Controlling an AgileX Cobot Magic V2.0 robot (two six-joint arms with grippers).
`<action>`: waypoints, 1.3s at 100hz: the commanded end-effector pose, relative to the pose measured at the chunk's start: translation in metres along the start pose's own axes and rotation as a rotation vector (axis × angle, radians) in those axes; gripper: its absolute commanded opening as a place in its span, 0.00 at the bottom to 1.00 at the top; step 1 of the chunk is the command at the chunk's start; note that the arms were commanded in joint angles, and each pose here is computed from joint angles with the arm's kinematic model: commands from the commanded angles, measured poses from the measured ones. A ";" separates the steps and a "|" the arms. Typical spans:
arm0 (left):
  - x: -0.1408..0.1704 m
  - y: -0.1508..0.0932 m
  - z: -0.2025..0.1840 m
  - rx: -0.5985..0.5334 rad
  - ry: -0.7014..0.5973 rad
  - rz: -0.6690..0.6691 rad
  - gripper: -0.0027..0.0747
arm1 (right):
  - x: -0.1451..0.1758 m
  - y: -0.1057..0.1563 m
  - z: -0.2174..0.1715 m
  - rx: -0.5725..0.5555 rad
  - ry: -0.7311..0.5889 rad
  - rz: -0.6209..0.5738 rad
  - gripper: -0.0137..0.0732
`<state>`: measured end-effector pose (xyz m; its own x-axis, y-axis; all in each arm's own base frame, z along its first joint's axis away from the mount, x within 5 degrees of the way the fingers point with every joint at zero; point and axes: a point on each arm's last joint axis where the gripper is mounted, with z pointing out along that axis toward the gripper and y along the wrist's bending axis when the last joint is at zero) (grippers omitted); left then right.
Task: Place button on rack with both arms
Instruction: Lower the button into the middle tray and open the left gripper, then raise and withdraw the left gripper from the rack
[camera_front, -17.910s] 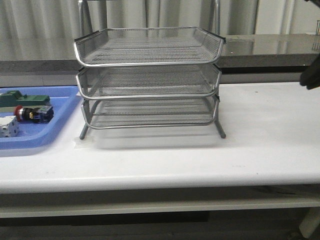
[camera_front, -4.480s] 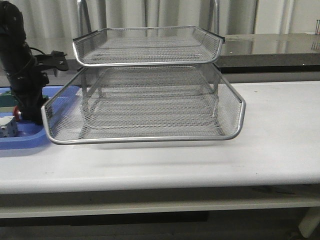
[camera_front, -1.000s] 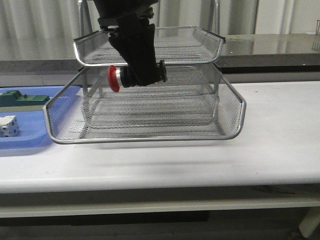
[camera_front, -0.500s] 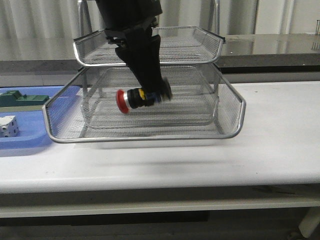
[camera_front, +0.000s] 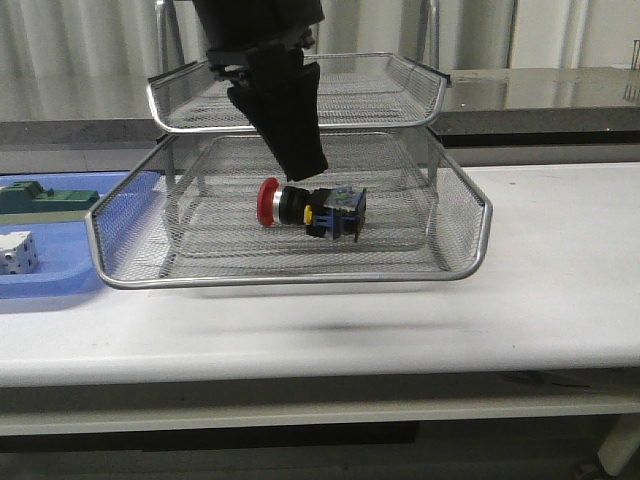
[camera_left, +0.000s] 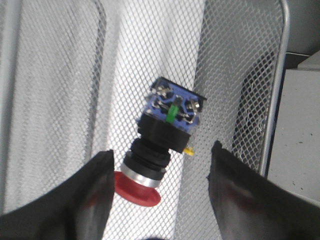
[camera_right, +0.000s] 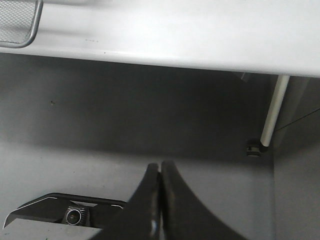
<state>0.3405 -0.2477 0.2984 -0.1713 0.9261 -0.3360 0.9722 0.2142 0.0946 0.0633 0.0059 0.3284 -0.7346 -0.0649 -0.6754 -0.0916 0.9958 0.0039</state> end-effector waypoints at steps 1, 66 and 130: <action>-0.008 -0.012 -0.051 -0.050 -0.097 0.008 0.56 | -0.010 0.000 -0.008 0.003 -0.078 -0.007 0.08; 0.086 -0.002 -0.184 -0.418 -0.168 -0.520 0.56 | -0.010 0.000 -0.008 0.003 -0.078 -0.007 0.08; 0.221 -0.113 -0.186 -0.723 -0.373 -0.907 0.56 | -0.010 0.000 -0.008 0.003 -0.078 -0.007 0.08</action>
<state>0.1783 -0.0090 0.3861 -0.6631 0.2874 -0.6911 0.2385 0.9564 0.1688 0.0633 0.0059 0.3284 -0.7346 -0.0649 -0.6754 -0.0916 0.9958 0.0039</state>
